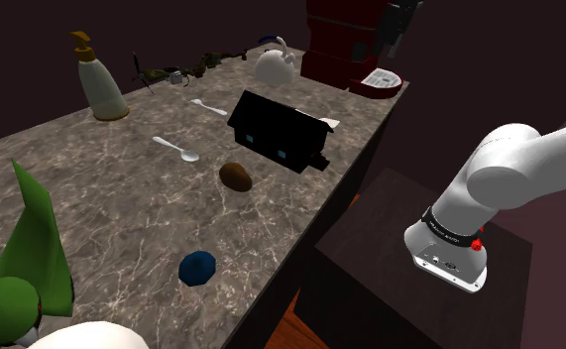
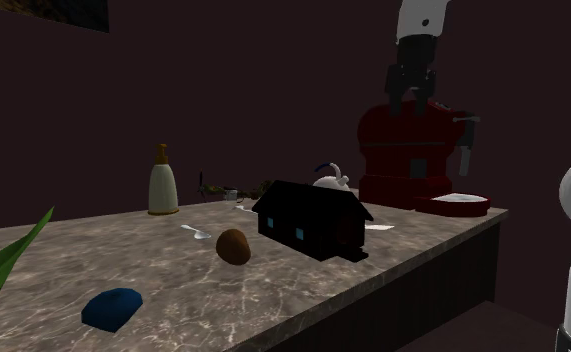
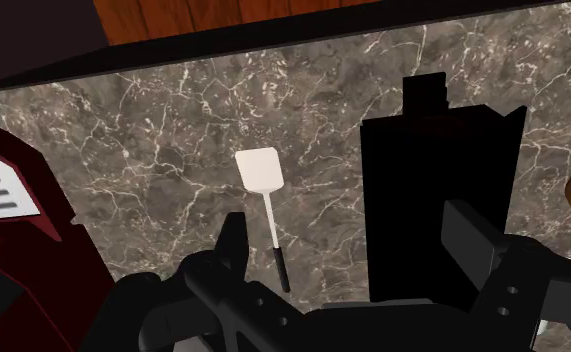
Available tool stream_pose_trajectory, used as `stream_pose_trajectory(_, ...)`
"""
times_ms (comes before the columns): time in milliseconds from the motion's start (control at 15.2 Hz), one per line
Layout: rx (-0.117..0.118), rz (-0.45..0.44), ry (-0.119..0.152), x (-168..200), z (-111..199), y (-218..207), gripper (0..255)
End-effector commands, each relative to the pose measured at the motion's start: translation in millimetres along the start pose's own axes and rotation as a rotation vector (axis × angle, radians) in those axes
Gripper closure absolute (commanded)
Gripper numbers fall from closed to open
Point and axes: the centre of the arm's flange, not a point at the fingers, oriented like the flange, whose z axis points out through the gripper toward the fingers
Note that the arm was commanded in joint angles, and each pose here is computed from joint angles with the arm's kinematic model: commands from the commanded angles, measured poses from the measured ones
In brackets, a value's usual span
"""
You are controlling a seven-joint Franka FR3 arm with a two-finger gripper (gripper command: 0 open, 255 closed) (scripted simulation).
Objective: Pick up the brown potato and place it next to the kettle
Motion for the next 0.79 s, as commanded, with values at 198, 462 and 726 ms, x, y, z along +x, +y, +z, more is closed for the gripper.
stream_pose_trajectory(198, 0.001, -0.008, 0.013, 6.2, 21.9, -31.8, 0)
stream_pose_trajectory(462, 0.002, -0.018, 0.030, 14.5, 51.0, -74.3, 0)
stream_pose_trajectory(726, 0.003, -0.028, 0.047, 22.9, 80.0, -117.0, 0)
